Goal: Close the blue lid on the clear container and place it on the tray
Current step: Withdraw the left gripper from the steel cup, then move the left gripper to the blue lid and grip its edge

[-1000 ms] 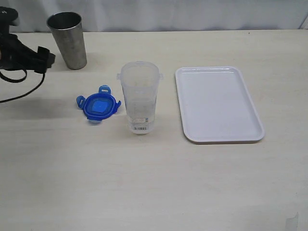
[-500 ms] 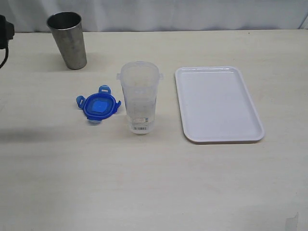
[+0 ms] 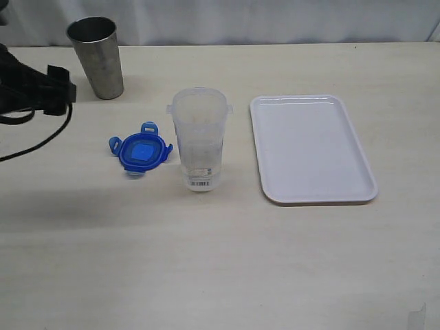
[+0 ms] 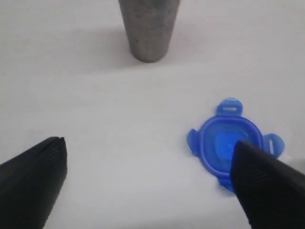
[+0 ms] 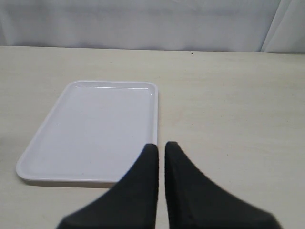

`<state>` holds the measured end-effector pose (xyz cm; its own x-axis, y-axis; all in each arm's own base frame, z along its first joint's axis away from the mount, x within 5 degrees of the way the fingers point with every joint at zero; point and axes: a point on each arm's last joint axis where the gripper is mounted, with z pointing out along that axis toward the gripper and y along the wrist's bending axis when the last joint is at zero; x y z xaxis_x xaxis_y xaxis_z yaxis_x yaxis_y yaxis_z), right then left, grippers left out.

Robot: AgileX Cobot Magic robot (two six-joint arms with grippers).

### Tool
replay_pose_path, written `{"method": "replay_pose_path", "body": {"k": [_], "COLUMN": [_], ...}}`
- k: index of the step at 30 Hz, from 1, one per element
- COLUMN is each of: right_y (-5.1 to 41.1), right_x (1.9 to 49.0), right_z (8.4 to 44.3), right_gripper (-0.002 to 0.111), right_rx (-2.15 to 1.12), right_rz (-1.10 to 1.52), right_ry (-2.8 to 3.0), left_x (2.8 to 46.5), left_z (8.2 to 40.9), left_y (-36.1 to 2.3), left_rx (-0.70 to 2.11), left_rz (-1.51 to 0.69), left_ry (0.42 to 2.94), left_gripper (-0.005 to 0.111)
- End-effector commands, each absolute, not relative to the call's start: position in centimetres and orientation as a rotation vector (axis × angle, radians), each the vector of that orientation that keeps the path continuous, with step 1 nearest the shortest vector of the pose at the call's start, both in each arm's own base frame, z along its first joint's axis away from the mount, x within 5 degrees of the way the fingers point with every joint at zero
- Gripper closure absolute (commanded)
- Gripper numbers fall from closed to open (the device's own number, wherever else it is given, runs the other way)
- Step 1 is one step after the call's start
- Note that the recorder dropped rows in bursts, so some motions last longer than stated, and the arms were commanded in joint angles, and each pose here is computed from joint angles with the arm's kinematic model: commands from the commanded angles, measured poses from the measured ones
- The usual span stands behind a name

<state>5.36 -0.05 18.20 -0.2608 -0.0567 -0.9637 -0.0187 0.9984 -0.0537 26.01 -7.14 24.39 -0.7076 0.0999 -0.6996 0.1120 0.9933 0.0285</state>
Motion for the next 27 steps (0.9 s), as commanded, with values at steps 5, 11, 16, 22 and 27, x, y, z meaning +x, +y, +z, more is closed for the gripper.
{"method": "replay_pose_path", "body": {"k": [5,11,16,22,27], "right_y": [-0.1,-0.1,-0.1,-0.1,-0.1], "right_x": [5.3,5.3,5.3,5.3,5.3], "right_z": [18.2,18.2,18.2,18.2,18.2], "right_gripper": [0.103,0.103,0.103,0.103,0.103], "right_rx": [-0.05,-0.05,-0.05,-0.05,-0.05], "right_rz": [-0.037,-0.037,-0.037,-0.037,-0.037], "right_ry": [1.828,1.828,1.828,1.828,1.828], "left_x": [26.2,27.3,28.1,29.6,31.3], "left_z": [21.1,17.9,15.2,14.2,12.9], "left_y": [-9.1,-10.1,-10.5,-11.5,-12.1], "left_rx": [0.056,0.045,0.122,0.181,0.238], "left_rz": [-0.113,-0.165,-0.144,-0.243,-0.204], "left_ry": [2.528,2.604,2.639,2.496,2.529], "left_gripper": [0.041,0.049,0.049,0.049,0.049]}}
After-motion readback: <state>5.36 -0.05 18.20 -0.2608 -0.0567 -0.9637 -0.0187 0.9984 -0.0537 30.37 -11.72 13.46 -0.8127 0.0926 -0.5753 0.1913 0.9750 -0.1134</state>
